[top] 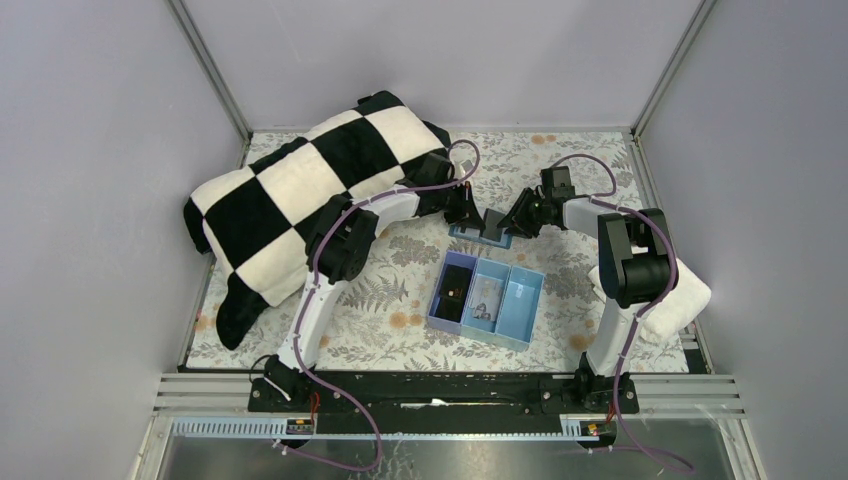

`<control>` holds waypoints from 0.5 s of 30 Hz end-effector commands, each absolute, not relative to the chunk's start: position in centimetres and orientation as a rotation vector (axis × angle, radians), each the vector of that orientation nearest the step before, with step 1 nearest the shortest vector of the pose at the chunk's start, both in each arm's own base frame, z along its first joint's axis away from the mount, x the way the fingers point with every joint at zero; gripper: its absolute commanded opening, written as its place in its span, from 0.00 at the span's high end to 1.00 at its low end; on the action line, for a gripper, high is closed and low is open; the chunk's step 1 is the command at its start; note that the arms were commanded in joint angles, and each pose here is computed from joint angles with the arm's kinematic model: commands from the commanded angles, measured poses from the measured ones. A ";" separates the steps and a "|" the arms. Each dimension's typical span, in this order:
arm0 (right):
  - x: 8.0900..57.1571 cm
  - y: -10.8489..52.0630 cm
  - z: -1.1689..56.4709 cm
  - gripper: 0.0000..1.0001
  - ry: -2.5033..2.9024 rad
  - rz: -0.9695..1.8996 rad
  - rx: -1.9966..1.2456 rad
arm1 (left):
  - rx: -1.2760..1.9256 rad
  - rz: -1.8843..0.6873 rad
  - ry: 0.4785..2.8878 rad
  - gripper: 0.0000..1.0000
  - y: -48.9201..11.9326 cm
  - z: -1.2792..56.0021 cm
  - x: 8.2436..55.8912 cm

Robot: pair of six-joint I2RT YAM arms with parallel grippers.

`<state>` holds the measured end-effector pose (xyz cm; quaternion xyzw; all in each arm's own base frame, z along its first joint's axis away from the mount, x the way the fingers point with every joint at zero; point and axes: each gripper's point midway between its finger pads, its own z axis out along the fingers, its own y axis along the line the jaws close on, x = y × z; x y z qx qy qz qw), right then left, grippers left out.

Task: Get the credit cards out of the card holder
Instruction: Remove the credit card from the card holder.

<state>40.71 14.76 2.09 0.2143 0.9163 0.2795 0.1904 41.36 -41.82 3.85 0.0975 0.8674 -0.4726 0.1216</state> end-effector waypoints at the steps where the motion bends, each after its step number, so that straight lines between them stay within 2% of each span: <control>1: 39.5 14.2 -0.4 0.63 2.652 0.706 0.629 | 0.315 -1.408 2.456 1.00 -41.0 7.2 41.8; 2: 39.5 14.2 -0.5 0.63 2.654 0.705 0.631 | 0.314 -1.402 2.461 1.00 -40.8 7.1 41.8; 4: 39.3 14.2 -0.9 0.63 2.662 0.703 0.634 | 0.311 -1.392 2.472 0.88 -40.4 6.9 41.8; 6: 39.3 14.2 -1.1 0.63 2.667 0.705 0.636 | 0.315 -1.393 2.471 0.84 -40.4 7.0 41.8; 8: 39.2 14.3 -1.2 0.64 2.672 0.706 0.636 | 0.310 -1.402 2.470 1.00 -40.4 7.0 41.8; 15: 39.3 14.3 -1.1 0.64 2.669 0.705 0.631 | 0.306 -1.413 2.439 1.00 -40.3 7.9 42.1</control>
